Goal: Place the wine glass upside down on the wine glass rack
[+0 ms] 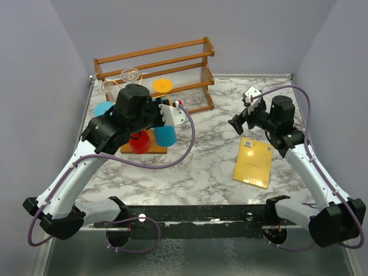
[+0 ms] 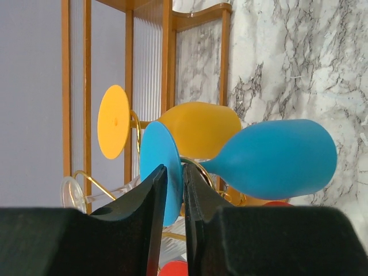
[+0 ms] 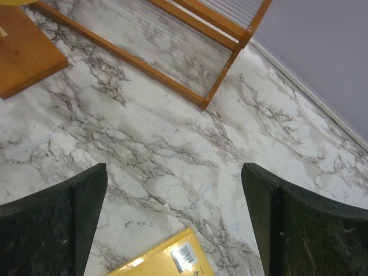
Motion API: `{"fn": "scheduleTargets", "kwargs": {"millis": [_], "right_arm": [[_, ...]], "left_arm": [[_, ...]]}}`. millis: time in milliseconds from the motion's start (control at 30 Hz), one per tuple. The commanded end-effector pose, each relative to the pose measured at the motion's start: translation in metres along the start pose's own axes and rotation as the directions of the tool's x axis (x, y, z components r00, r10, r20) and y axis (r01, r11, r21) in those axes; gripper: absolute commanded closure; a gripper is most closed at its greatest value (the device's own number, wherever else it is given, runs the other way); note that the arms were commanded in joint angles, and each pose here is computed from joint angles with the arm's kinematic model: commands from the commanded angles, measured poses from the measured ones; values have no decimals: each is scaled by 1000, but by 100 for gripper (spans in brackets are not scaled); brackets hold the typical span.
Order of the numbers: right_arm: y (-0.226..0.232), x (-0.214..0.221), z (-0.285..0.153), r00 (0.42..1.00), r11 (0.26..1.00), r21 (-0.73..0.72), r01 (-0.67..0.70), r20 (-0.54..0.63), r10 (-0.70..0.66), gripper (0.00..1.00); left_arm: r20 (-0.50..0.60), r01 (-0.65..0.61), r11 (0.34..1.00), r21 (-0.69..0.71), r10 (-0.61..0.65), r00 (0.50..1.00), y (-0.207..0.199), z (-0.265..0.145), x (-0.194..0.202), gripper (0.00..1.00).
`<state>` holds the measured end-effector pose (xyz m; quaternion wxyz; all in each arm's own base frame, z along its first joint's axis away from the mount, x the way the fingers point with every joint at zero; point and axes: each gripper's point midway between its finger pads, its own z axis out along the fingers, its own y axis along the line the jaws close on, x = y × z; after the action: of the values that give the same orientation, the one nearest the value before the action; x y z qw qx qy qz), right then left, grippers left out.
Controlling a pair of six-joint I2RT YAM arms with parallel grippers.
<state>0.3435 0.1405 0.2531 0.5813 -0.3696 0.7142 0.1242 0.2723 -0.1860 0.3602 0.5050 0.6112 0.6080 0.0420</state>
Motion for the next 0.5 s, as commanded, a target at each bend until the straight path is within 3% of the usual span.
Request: {"fn": "scheduleTargets", "kwargs": {"millis": [0, 467], "right_arm": [[1, -1, 0, 1000, 1000, -13, 15, 10, -15, 0], [1, -2, 0, 1000, 1000, -15, 18, 15, -18, 0]], "left_arm": [[60, 25, 999, 27, -27, 998, -5, 0, -12, 78], [84, 47, 996, 76, -54, 995, -17, 1, -15, 73]]}}
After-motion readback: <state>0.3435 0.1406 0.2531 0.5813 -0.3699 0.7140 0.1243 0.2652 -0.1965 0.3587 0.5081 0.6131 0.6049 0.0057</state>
